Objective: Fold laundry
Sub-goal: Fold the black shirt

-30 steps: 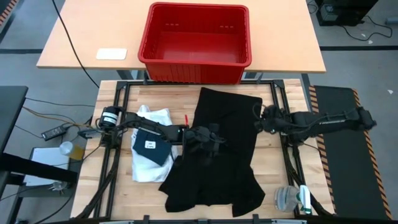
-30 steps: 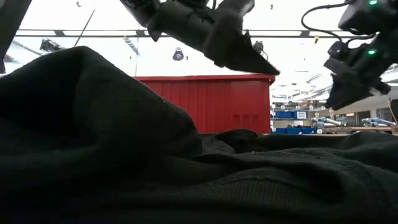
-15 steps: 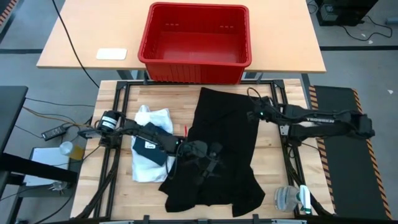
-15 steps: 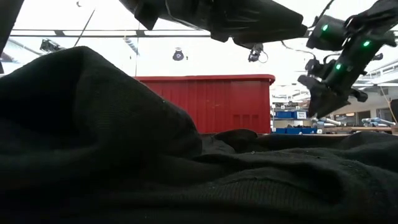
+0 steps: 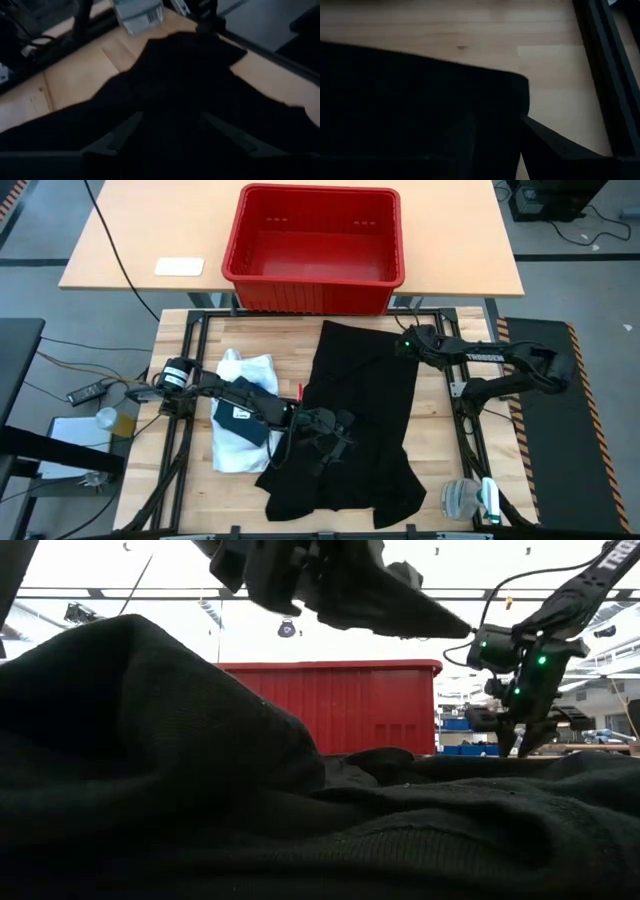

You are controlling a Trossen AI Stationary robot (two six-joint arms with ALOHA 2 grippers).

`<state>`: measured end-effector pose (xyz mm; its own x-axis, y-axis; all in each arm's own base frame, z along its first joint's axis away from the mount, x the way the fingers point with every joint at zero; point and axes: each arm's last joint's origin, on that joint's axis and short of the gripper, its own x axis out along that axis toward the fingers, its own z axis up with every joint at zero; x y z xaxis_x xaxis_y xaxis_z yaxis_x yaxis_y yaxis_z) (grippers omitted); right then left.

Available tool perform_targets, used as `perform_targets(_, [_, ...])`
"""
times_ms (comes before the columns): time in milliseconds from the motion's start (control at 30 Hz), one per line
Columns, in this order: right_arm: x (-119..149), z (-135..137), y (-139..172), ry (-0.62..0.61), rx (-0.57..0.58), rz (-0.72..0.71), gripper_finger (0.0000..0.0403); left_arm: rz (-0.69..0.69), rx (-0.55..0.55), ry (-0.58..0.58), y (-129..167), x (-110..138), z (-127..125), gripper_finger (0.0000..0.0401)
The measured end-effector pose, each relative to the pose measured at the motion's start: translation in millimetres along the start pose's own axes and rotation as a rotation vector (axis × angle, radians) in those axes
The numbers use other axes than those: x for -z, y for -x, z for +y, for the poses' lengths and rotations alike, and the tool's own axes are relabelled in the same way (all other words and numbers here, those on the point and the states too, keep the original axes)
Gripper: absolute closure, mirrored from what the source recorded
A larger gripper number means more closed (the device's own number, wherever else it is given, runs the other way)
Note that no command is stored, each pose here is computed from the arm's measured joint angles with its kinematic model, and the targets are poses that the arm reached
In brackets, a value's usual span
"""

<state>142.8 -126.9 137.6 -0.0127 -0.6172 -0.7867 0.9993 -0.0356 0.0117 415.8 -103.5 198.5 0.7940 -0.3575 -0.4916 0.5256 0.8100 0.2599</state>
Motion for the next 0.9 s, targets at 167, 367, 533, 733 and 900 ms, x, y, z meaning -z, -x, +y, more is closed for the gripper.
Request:
perform_targets(167, [0.4, -4.1, -13.1, -0.067, 0.105, -0.013, 0.0251, 0.073, 0.031, -0.004, 0.3, 7.1, -3.1, 0.0207])
perform_targets(367, [5.1, -3.8, -30.2, -0.076, 0.159, 0.019, 0.0251, 0.136, 0.059, 0.007, 1.1, 13.2, -5.7, 0.0207])
perform_targets(533, [3.2, 3.2, -44.6, -0.111, 0.157, -0.037, 0.0254, 0.143, 0.063, -0.011, 1.2, 13.9, -6.1, 0.0207])
perform_targets(733, [2.8, 8.3, -52.2, -0.087, 0.136, -0.063, 0.0297, 0.159, 0.070, -0.008, 1.5, 15.5, -6.8, 0.0207])
perform_targets(900, [5.0, 9.0, -51.8, -0.015, 0.135, -0.046, 0.0385, 0.168, 0.074, -0.006, 1.7, 16.3, -7.0, 0.0207])
